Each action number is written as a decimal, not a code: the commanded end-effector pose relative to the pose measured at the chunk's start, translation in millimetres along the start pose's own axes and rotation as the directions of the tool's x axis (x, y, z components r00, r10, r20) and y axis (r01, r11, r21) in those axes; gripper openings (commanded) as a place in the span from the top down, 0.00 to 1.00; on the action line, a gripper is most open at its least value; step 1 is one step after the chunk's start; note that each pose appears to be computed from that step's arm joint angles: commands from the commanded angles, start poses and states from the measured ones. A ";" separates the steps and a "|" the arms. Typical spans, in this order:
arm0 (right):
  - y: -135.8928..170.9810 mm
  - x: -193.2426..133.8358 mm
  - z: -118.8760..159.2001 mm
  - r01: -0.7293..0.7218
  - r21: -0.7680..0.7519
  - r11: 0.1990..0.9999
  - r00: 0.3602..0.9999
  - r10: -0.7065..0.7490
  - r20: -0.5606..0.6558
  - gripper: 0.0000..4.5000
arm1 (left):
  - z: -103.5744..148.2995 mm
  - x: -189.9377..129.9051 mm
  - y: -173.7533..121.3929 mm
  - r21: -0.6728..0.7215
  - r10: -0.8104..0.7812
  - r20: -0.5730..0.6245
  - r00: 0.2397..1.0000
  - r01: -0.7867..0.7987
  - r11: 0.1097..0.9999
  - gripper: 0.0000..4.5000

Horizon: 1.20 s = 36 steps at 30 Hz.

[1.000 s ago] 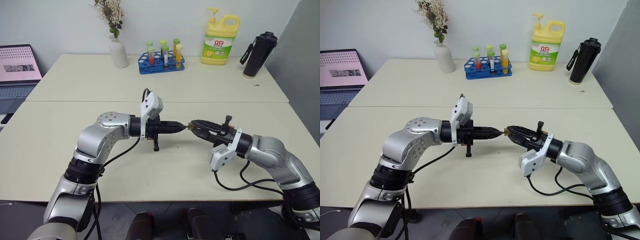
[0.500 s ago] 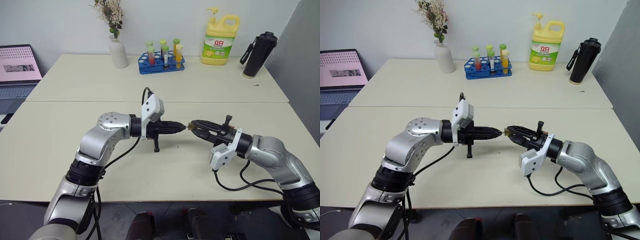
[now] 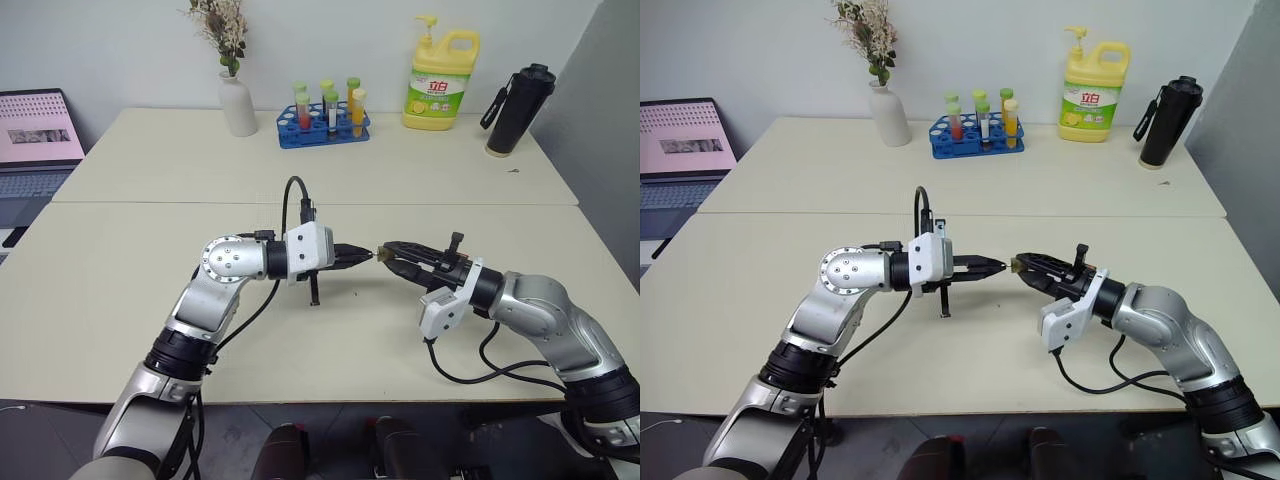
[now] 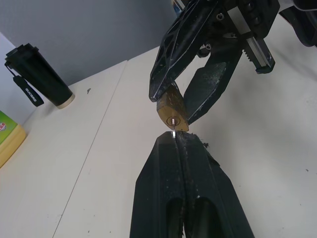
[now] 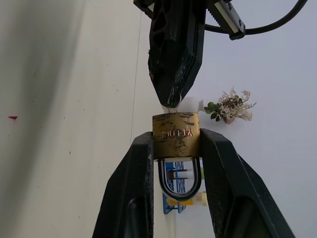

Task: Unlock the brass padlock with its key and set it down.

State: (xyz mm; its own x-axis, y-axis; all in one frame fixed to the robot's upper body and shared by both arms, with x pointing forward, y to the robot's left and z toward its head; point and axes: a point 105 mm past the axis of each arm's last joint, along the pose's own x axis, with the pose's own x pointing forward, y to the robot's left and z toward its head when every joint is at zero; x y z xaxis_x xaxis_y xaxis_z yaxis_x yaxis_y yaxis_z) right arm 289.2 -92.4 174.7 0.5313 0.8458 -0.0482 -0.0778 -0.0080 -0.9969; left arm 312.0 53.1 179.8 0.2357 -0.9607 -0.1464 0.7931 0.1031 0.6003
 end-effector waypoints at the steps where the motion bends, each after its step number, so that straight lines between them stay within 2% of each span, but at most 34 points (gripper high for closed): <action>1: -18.7 -0.1 6.1 0.076 -0.011 0.997 0.997 -0.075 0.036 0.79 | 7.6 3.8 3.3 0.057 0.007 0.025 1.000 -0.009 0.998 1.00; 7: -18.6 -0.3 6.1 0.076 -0.009 0.997 0.997 -0.076 0.033 0.79 | 13.8 4.3 10.1 0.065 0.036 0.068 0.997 -0.041 0.997 1.00; 13: -18.3 -0.7 5.4 0.075 -0.004 0.997 0.997 -0.075 0.030 0.79 | 10.8 4.2 12.7 0.054 0.045 0.059 0.997 -0.048 0.997 1.00; 18: -18.7 -0.6 5.4 0.076 -0.002 0.997 0.997 -0.076 0.029 0.79 | 7.6 2.1 7.9 -0.109 0.006 0.049 0.999 -0.001 0.994 1.00; 22: -18.8 -0.8 5.6 0.075 -0.003 0.997 0.997 -0.075 0.033 0.79 | 3.8 0.5 18.2 -0.238 0.063 0.035 0.997 -0.053 0.970 0.81; 27: -17.7 -1.9 4.7 0.069 -0.004 0.998 0.997 -0.069 0.032 0.79 | 4.4 -3.4 23.9 -0.390 0.070 0.024 0.997 -0.055 0.919 0.44; 32: -17.0 -2.0 4.9 0.065 -0.004 0.998 0.997 -0.065 0.034 0.79 | 15.1 -7.2 20.7 -0.577 0.030 0.063 0.998 0.012 0.817 0.09; 35: -16.9 -1.5 5.6 0.062 -0.005 0.998 0.997 -0.062 0.040 0.79 | 30.8 -8.2 1.8 -0.649 -0.086 0.129 0.988 0.149 0.746 0.09; 36: -17.0 -1.4 5.6 0.062 -0.005 0.998 0.997 -0.062 0.040 0.79 | 31.3 -7.9 0.5 -0.648 -0.087 0.122 0.989 0.146 0.747 0.09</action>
State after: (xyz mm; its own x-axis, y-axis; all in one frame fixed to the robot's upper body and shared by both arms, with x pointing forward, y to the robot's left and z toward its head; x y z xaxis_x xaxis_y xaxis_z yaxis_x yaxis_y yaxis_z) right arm 288.7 -92.7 178.6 0.5230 0.8520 -0.0250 -0.0854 0.0232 -0.9961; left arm 304.7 56.9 192.0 0.1498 -0.9812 -0.1216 0.9818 0.1621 -0.0987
